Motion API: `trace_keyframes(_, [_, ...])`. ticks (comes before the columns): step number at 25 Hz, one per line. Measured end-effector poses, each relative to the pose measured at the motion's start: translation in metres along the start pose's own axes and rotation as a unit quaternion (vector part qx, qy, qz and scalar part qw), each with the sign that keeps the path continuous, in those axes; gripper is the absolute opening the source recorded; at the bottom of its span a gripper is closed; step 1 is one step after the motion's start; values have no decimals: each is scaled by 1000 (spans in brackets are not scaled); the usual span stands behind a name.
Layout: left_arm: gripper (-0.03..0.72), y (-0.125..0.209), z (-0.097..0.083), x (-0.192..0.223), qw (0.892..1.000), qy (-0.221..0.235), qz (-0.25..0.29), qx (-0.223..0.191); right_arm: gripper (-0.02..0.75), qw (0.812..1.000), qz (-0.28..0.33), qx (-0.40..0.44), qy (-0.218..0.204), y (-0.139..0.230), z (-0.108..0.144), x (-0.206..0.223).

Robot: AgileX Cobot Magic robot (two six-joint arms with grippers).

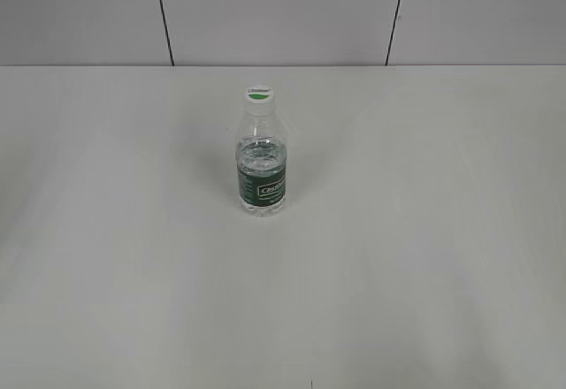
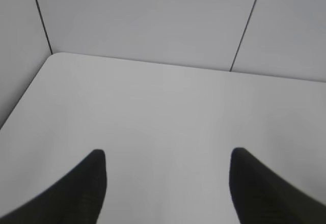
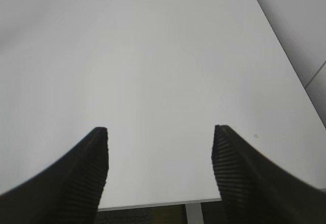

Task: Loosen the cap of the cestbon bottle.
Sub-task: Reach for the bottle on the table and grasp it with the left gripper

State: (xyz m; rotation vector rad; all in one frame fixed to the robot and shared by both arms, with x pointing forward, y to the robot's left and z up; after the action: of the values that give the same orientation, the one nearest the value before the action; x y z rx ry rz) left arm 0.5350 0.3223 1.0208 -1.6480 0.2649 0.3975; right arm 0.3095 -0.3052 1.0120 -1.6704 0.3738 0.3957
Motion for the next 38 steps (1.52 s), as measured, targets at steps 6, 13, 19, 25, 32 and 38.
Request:
trace_keyframes(6, [460, 29, -8, 60, 999, 6, 25, 30, 489, 1000, 0, 0, 0, 0, 0, 0])
trace_keyframes(13, [451, 36, -65, 94, 992, 92, -37, 74, 489, 1000, 0, 0, 0, 0, 0, 0])
trace_keyframes(19, [445, 55, -104, 93, 976, 195, -83, 39, 489, 1000, 0, 0, 0, 0, 0, 0])
trace_keyframes(25, [438, 89, -147, 84, 940, 327, -62, 73, 489, 1000, 0, 0, 0, 0, 0, 0])
trace_keyframes(32, [428, 131, -169, 78, 906, 412, -19, 90, 489, 1000, 0, 0, 1, 0, 0, 0])
trace_keyframes(38, [428, 162, -180, 79, 877, 466, 14, 115, 489, 1000, 0, -1, 2, 0, -1, 0])
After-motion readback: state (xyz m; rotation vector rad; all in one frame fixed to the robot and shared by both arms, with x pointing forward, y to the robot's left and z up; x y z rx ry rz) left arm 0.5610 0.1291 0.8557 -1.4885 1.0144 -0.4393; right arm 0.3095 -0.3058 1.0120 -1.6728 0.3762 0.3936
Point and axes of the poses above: a point on each arm's last joint axis where the gripper is mounted, x pointing out along that axis toward the gripper, z along the wrist's bending axis when the last joint is at zero, y = z × x, the point moved 9 cm from there along x, pointing out along that axis toward the gripper
